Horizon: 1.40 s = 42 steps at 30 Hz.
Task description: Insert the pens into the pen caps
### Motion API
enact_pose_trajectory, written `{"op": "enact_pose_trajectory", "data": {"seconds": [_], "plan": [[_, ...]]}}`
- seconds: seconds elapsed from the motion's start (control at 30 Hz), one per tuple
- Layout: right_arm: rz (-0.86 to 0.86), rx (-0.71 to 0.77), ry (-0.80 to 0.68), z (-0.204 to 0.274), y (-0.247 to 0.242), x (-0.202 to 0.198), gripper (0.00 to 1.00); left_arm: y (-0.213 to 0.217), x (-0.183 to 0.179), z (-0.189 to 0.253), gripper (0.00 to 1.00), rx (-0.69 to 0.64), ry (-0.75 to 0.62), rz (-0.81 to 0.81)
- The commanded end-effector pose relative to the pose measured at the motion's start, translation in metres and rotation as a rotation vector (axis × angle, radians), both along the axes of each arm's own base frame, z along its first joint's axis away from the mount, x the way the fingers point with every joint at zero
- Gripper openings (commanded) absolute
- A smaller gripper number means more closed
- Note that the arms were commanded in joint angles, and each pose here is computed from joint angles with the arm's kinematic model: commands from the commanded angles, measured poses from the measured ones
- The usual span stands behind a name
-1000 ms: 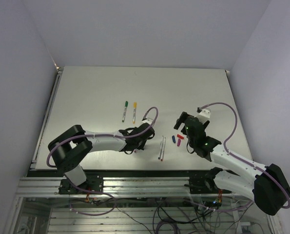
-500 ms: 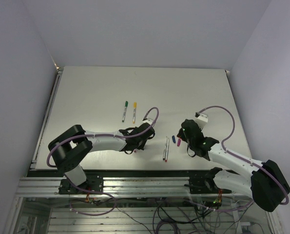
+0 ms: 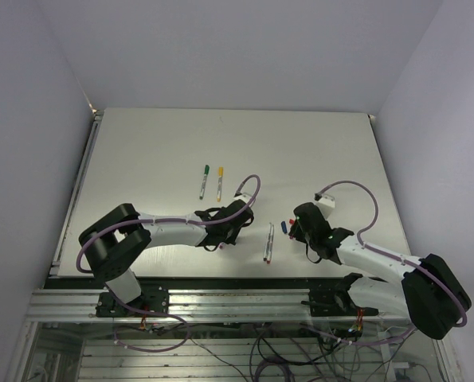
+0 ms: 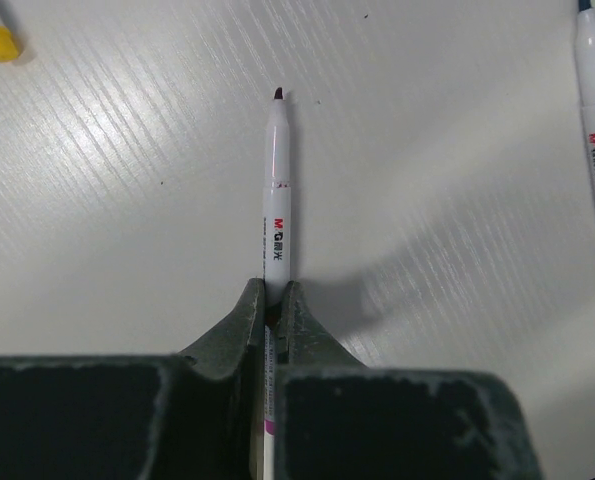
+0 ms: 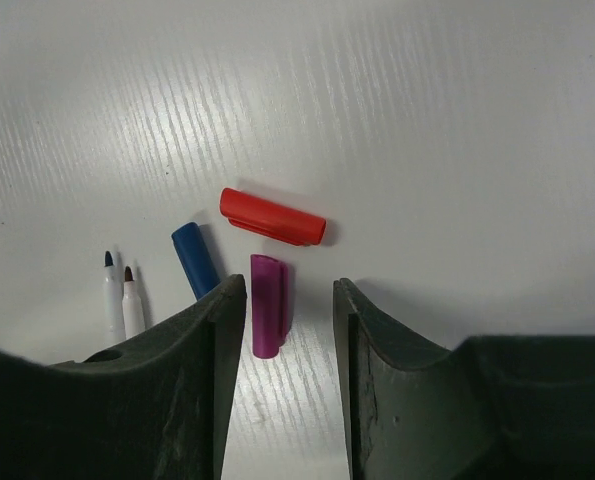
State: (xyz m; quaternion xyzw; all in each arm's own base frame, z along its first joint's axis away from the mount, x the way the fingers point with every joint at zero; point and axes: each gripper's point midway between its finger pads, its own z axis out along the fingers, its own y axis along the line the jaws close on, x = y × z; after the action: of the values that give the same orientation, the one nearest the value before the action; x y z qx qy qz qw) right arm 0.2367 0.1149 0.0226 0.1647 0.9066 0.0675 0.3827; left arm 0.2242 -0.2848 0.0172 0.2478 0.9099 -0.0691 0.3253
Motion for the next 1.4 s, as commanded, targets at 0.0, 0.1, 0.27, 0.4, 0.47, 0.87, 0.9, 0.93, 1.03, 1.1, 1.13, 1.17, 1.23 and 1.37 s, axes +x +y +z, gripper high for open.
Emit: {"op": "enact_pose_trajectory", "data": {"seconds": [0.0, 0.1, 0.27, 0.4, 0.47, 0.87, 0.9, 0.93, 1.03, 1.1, 1.13, 1.17, 1.23, 1.37], "plan": [[0.013, 0.024, 0.017, -0.005, 0.006, -0.004, 0.40, -0.017, 0.005, 0.021, 0.07, -0.052, -0.026, -0.031], [0.026, 0.017, 0.025, -0.007, 0.009, -0.004, 0.39, -0.019, 0.006, 0.023, 0.07, -0.060, -0.029, -0.035], [0.039, -0.010, 0.051, -0.011, 0.010, -0.004, 0.38, -0.021, 0.006, 0.025, 0.07, -0.072, -0.029, -0.035], [0.036, -0.044, 0.084, -0.015, 0.009, -0.006, 0.38, -0.020, 0.006, 0.026, 0.07, -0.072, -0.032, -0.032], [0.032, -0.064, 0.105, -0.017, 0.007, -0.008, 0.38, -0.019, 0.006, 0.026, 0.07, -0.069, -0.034, -0.030], [0.004, -0.190, 0.213, -0.028, -0.001, -0.023, 0.35, -0.019, 0.007, 0.027, 0.07, -0.085, -0.033, -0.031], [0.004, -0.195, 0.220, -0.029, -0.001, -0.024, 0.34, -0.019, 0.006, 0.027, 0.07, -0.085, -0.032, -0.031], [0.000, -0.203, 0.230, -0.031, -0.002, -0.025, 0.34, -0.019, 0.006, 0.027, 0.07, -0.084, -0.031, -0.031], [0.003, -0.213, 0.245, -0.037, -0.002, -0.027, 0.33, -0.017, 0.006, 0.026, 0.07, -0.082, -0.030, -0.029], [0.010, -0.222, 0.260, -0.041, -0.002, -0.029, 0.31, -0.017, 0.007, 0.026, 0.07, -0.082, -0.032, -0.026], [0.014, -0.229, 0.268, -0.043, -0.002, -0.030, 0.21, -0.016, 0.007, 0.025, 0.07, -0.081, -0.031, -0.023], [0.014, -0.235, 0.273, -0.044, -0.003, -0.030, 0.06, -0.016, 0.007, 0.026, 0.07, -0.083, -0.031, -0.024], [0.015, -0.254, 0.289, -0.047, -0.005, -0.031, 0.00, -0.016, 0.007, 0.026, 0.07, -0.083, -0.030, -0.023], [0.028, -0.268, 0.313, -0.051, -0.004, -0.034, 0.00, -0.015, 0.007, 0.024, 0.07, -0.082, -0.026, -0.021]]}}
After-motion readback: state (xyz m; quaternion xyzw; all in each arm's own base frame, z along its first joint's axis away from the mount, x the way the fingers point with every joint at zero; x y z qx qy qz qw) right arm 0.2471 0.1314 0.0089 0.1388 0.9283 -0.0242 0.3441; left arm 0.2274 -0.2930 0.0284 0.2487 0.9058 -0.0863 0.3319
